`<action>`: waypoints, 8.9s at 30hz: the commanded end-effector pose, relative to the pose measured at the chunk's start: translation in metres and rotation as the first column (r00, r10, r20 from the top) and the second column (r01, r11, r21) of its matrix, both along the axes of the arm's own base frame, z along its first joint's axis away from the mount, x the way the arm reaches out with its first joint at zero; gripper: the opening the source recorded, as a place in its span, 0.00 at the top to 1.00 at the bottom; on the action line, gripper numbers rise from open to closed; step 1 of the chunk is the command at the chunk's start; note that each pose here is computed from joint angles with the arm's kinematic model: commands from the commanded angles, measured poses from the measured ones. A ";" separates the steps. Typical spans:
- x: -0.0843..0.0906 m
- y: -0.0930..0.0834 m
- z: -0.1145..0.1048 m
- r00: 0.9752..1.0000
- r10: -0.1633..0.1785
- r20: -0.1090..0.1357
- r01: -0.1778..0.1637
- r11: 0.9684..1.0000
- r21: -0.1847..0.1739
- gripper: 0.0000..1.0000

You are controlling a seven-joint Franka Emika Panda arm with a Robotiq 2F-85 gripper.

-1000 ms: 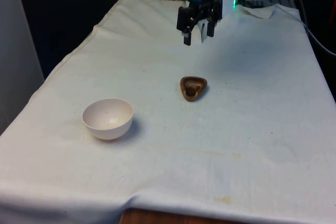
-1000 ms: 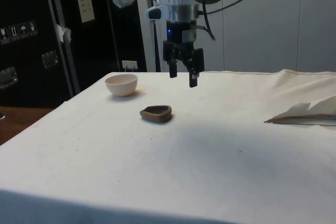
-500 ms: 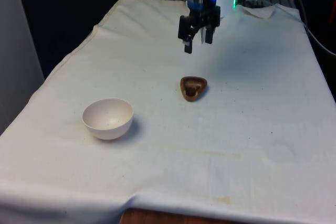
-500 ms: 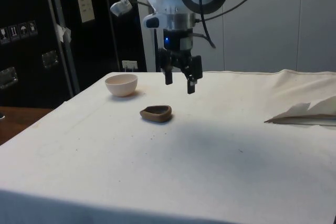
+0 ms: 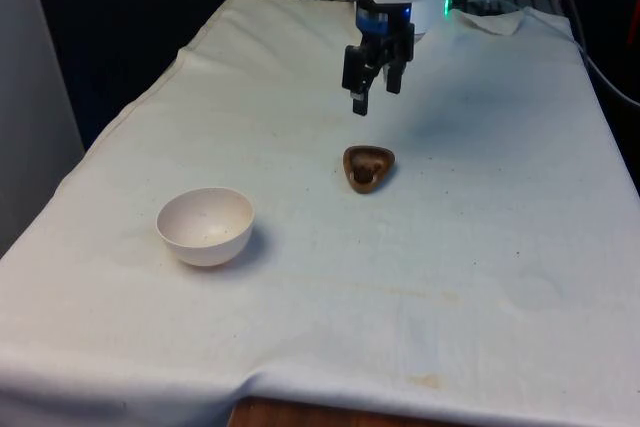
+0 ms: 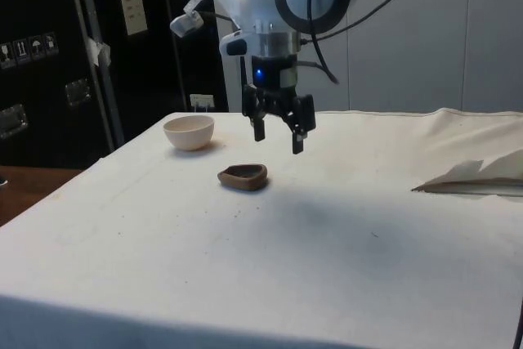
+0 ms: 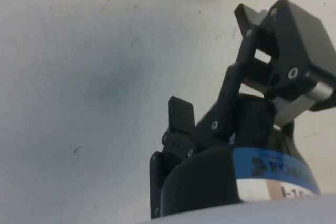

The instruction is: Pour the coffee beans from the cup into the bowl.

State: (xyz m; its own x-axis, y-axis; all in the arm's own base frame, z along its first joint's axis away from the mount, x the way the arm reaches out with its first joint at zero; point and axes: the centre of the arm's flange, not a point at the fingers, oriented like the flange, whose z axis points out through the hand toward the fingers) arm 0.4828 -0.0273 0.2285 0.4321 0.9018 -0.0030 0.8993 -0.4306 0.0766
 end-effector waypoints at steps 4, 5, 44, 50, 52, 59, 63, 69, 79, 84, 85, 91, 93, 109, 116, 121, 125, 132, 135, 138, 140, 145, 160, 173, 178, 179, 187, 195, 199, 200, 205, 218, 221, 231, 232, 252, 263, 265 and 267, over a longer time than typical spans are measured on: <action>0.001 -0.001 -0.004 0.999 0.042 0.008 -0.042 0.999 -0.006 0.00; 0.002 -0.002 -0.004 0.999 0.049 0.009 -0.049 0.999 -0.006 0.00; 0.006 -0.004 -0.028 0.946 0.323 0.013 -0.322 0.946 -0.035 0.00; 0.006 -0.007 -0.035 0.930 0.368 0.010 -0.367 0.929 -0.042 0.00; 0.006 -0.008 -0.037 0.925 0.380 0.009 -0.379 0.924 -0.043 0.00; 0.006 -0.010 -0.041 0.914 0.406 -0.001 -0.406 0.913 -0.043 0.00; 0.011 -0.012 -0.042 0.899 0.437 0.008 -0.436 0.898 -0.055 0.00; 0.014 -0.012 -0.045 0.887 0.462 0.001 -0.462 0.885 -0.058 0.00; 0.014 -0.011 -0.050 0.866 0.501 -0.014 -0.500 0.864 -0.056 0.00; 0.013 -0.011 -0.052 0.860 0.510 -0.022 -0.510 0.859 -0.048 0.00; 0.015 -0.011 -0.054 0.854 0.520 -0.020 -0.520 0.852 -0.056 0.00; 0.016 -0.013 -0.054 0.853 0.522 -0.025 -0.522 0.851 -0.058 0.00; 0.016 -0.014 -0.055 0.853 0.521 -0.027 -0.522 0.851 -0.058 0.00; 0.016 -0.017 -0.058 0.867 0.498 -0.028 -0.499 0.865 -0.060 0.00; 0.018 -0.018 -0.060 0.872 0.488 -0.025 -0.489 0.870 -0.063 0.00; 0.019 -0.018 -0.060 0.875 0.484 -0.024 -0.484 0.873 -0.063 0.02; 0.019 -0.018 -0.060 0.875 0.483 -0.024 -0.484 0.873 -0.063 0.26; 0.019 -0.017 -0.060 0.876 0.482 -0.024 -0.483 0.874 -0.063 0.64; 0.020 -0.017 -0.060 0.876 0.482 -0.022 -0.483 0.873 -0.064 0.86; 0.021 -0.018 -0.056 0.876 0.481 -0.019 -0.481 0.874 -0.066 1.00; 0.020 -0.016 -0.058 0.875 0.483 -0.024 -0.484 0.874 -0.051 1.00; 0.029 -0.018 -0.039 0.876 0.482 -0.001 -0.481 0.874 -0.072 1.00; 0.056 -0.025 -0.005 0.877 0.479 0.031 -0.475 0.876 -0.090 1.00; 0.090 -0.037 0.027 0.880 0.472 0.050 -0.465 0.878 -0.111 1.00; 0.102 -0.043 0.035 0.884 0.465 0.053 -0.457 0.882 -0.117 1.00; 0.104 -0.044 0.037 0.884 0.464 0.053 -0.456 0.882 -0.118 1.00; 0.119 -0.052 0.049 0.892 0.448 0.059 -0.439 0.890 -0.126 1.00; 0.129 -0.060 0.058 0.901 0.429 0.066 -0.419 0.898 -0.132 1.00; 0.135 -0.064 0.062 0.906 0.417 0.072 -0.405 0.904 -0.135 1.00; 0.135 -0.064 0.062 0.906 0.417 0.072 -0.405 0.904 -0.135 1.00; 0.140 -0.069 0.067 0.913 0.400 0.082 -0.387 0.912 -0.137 1.00; 0.157 -0.080 0.085 0.926 0.361 0.112 -0.346 0.928 -0.137 1.00; 0.158 -0.080 0.086 0.926 0.360 0.115 -0.344 0.928 -0.141 1.00; 0.174 -0.091 0.102 0.932 0.332 0.144 -0.312 0.939 -0.145 1.00; 0.174 -0.091 0.102 0.932 0.332 0.144 -0.312 0.939 -0.145 1.00; 0.184 -0.103 0.104 0.937 0.309 0.161 -0.286 0.946 -0.153 1.00; 0.184 -0.109 0.105 0.955 0.247 0.166 -0.225 0.964 -0.142 1.00; 0.184 -0.110 0.105 0.957 0.237 0.167 -0.215 0.967 -0.139 1.00; 0.184 -0.111 0.105 0.958 0.231 0.168 -0.209 0.968 -0.139 1.00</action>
